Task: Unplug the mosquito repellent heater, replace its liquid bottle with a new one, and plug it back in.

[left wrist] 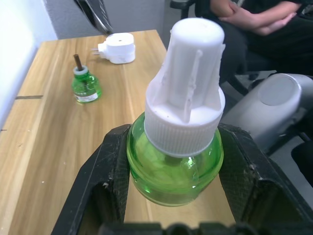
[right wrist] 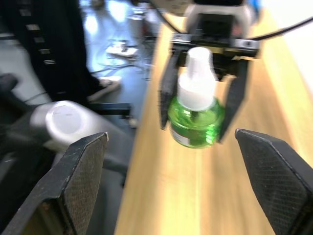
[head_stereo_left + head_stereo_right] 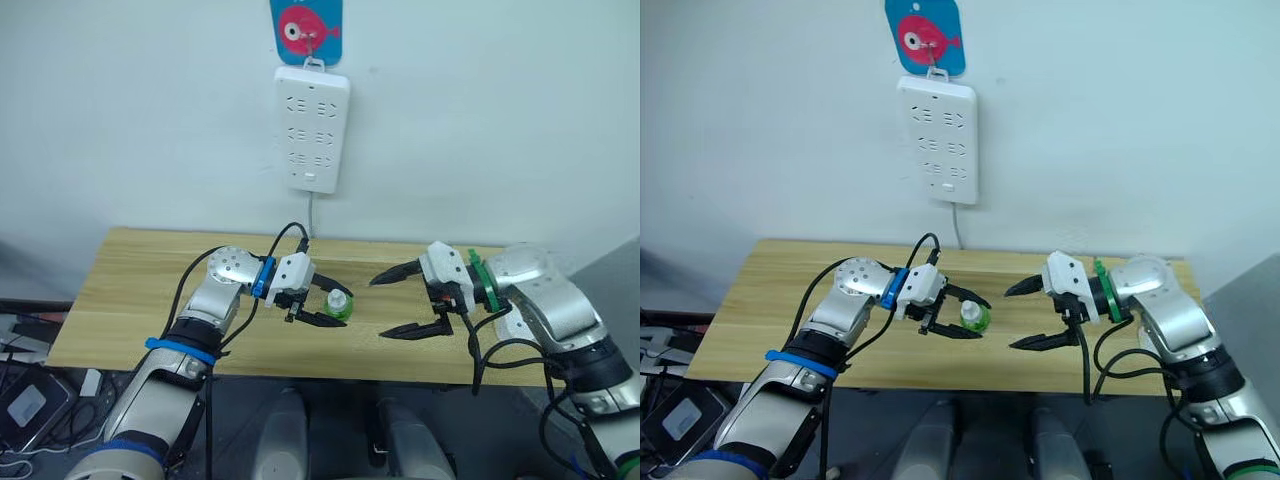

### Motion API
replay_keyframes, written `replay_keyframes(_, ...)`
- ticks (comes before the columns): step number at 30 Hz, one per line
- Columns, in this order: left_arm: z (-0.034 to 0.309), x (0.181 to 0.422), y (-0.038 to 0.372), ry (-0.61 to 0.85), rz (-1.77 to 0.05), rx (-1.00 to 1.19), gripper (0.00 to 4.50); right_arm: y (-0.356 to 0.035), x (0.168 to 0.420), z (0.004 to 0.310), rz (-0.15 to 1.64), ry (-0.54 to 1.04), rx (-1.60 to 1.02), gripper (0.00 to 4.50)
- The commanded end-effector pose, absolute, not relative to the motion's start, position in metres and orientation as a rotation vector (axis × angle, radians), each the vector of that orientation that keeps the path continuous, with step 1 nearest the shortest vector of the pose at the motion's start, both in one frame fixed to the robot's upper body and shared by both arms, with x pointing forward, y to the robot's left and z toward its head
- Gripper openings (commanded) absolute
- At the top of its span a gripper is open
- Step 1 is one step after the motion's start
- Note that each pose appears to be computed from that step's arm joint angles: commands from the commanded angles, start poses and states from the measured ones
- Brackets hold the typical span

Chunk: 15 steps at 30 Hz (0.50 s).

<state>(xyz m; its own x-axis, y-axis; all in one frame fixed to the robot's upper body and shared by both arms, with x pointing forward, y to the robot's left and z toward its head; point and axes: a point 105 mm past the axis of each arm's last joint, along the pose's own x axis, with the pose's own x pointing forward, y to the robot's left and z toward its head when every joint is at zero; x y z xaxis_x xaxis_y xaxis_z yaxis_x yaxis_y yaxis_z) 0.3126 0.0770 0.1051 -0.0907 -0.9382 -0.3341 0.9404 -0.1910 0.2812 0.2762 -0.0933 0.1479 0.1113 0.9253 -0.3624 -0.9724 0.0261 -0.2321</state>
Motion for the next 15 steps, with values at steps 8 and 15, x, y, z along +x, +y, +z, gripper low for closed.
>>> replay_keyframes(8,0.125,0.338,0.071,-0.044,-1.497,0.408,2.23,-0.066,0.284,0.16,1.058,-0.001,-0.277,3.14)
replay_keyframes(15,0.125,0.336,0.066,-0.043,-1.511,0.403,2.23,-0.046,0.284,0.16,1.025,-0.024,-0.238,2.83)
